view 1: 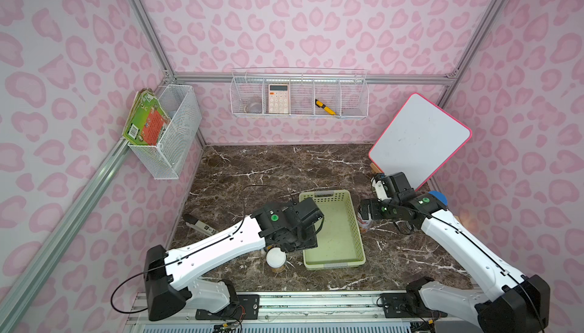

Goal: Put the canned food in the basket
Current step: Pick up the canned food from the center of the board.

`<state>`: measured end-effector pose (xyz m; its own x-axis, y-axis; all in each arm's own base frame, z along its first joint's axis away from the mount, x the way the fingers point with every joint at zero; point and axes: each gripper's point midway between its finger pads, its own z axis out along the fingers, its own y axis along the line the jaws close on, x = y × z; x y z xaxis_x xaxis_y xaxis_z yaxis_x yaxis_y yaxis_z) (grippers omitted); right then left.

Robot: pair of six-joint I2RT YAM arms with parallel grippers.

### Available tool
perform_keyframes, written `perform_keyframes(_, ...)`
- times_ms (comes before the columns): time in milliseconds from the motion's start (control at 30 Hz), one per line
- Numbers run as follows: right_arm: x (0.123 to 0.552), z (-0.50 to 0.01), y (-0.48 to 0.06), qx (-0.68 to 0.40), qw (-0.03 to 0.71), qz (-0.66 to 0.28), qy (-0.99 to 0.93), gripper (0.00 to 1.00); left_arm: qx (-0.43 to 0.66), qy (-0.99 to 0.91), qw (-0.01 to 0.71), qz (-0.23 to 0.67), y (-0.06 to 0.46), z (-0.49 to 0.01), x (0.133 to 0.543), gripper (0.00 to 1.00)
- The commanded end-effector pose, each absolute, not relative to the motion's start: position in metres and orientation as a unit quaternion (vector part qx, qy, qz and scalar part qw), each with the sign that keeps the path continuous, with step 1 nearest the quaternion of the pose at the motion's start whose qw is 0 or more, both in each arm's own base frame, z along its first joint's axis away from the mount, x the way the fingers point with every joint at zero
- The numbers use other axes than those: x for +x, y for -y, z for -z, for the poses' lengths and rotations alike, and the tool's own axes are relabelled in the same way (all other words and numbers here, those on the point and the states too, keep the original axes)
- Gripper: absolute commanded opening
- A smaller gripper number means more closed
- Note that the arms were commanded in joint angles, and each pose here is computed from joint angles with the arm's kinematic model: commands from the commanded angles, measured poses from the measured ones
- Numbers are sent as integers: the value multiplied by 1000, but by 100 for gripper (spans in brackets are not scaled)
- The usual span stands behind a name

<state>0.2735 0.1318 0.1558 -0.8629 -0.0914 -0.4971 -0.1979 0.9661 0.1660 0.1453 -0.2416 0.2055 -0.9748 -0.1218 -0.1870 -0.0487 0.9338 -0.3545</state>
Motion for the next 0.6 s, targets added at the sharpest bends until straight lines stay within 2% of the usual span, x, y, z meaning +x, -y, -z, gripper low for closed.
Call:
perform_keyframes(0,278,-146,-134,-75,242,-102,-962,100,-30,-989,90,113,200,-200,127,58)
perform_keyframes(133,284,-133,-128,-71,216,-73,-971,100,-44,-994,70,67,165,-192,109,58)
perform_keyframes(300,286,-119,-129,-72,198,-67,-975,95,-63,-995,71,26,122,-192,92,59)
perform_keyframes(433,285,-109,-125,-71,186,-52,-979,91,-73,-995,60,12,108,-185,83,59)
perform_keyframes(567,285,-102,-122,-68,180,-44,-980,82,-79,-995,63,9,107,-174,84,60)
